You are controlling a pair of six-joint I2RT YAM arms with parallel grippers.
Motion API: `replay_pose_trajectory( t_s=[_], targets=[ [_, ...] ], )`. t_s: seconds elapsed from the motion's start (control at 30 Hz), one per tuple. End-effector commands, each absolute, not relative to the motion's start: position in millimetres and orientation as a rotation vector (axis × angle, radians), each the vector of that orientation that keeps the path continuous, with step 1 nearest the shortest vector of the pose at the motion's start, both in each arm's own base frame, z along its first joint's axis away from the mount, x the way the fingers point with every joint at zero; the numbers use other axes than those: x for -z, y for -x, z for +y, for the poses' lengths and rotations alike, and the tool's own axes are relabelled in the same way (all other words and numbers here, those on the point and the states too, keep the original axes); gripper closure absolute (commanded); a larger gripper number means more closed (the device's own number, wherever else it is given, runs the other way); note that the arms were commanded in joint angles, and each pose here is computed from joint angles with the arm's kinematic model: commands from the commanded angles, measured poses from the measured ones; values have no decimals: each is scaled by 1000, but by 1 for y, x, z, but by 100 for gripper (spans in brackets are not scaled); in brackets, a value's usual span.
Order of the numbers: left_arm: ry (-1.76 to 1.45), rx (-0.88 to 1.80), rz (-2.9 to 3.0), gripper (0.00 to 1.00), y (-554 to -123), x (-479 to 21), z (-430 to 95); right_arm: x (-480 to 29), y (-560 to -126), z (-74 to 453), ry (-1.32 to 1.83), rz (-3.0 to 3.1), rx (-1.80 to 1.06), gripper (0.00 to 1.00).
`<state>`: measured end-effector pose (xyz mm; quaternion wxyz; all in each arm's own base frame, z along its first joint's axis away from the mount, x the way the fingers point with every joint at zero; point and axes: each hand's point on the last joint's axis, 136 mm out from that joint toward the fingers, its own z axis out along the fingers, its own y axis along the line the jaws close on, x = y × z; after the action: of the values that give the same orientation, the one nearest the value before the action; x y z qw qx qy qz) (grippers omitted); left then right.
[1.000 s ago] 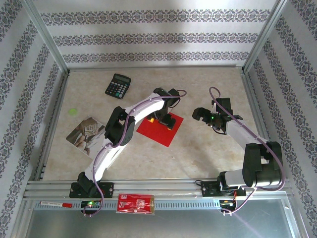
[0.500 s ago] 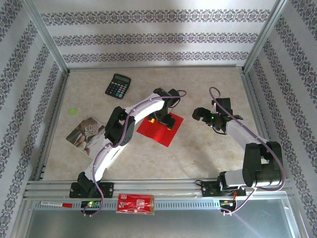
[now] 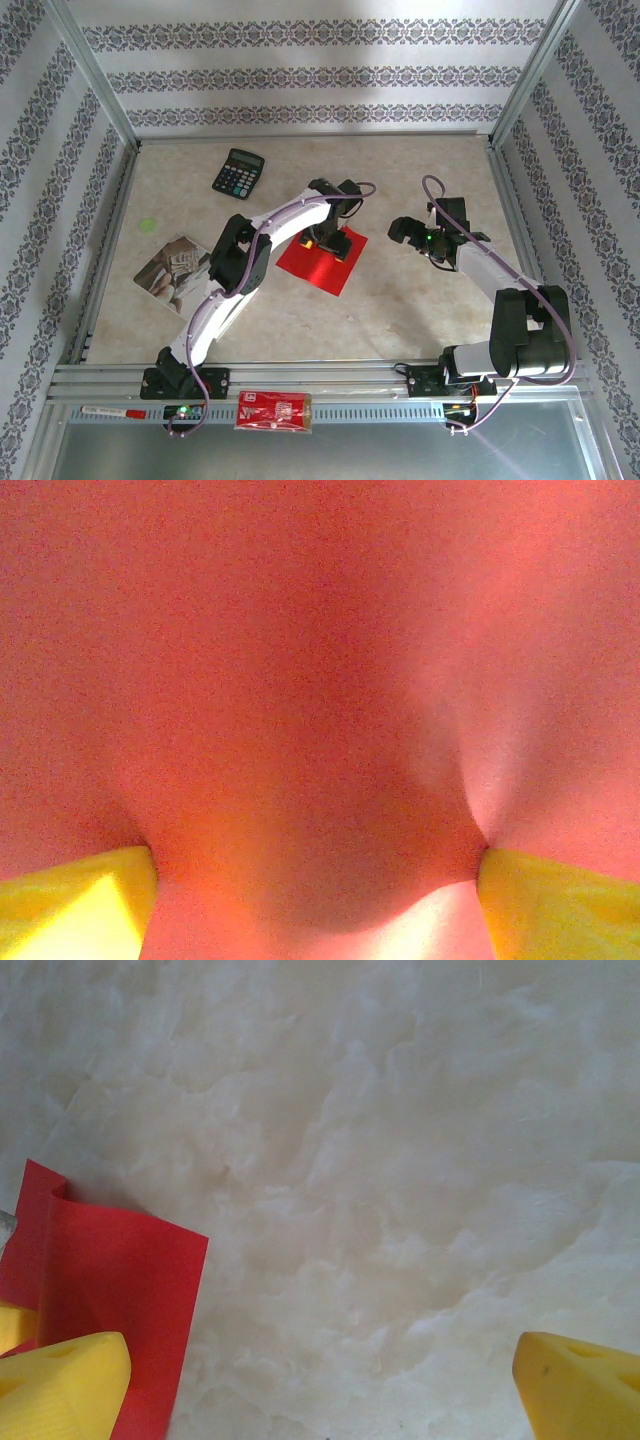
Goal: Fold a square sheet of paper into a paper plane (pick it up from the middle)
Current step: First fold the square sheet of paper in half at the center of the table.
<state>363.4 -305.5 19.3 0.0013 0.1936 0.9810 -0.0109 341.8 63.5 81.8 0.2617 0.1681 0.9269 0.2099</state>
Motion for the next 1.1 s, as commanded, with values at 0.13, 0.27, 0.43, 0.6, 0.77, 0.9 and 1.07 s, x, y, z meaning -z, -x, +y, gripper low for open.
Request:
replay_pose_trajectory(
  t_s=[0.13, 0.27, 0.43, 0.6, 0.77, 0.9, 1.07],
  targets=[
    [-587, 141, 3036, 38, -358, -21, -315, -78, -342, 60, -476, 2510, -568, 2],
    [-572, 284, 2972, 54, -359, -33, -328, -79, -342, 60, -473, 2509, -564, 2],
    [-556, 529, 2861, 69, -357, -62, -351, -81, -342, 60, -473, 2508, -567, 2],
    [-536, 1033, 2629, 81, -342, -124, -381, -90, -340, 61, -451, 2503, -569, 2],
    [-350, 1537, 2417, 82, -338, -169, -386, -105, -338, 67, -407, 2486, -609, 2],
    [-192, 1605, 2467, 82, -342, -142, -366, -115, -336, 77, -344, 2476, -664, 2],
    [-153, 1516, 2600, 81, -336, -102, -350, -114, -332, 91, -277, 2496, -705, 2]
  ],
)
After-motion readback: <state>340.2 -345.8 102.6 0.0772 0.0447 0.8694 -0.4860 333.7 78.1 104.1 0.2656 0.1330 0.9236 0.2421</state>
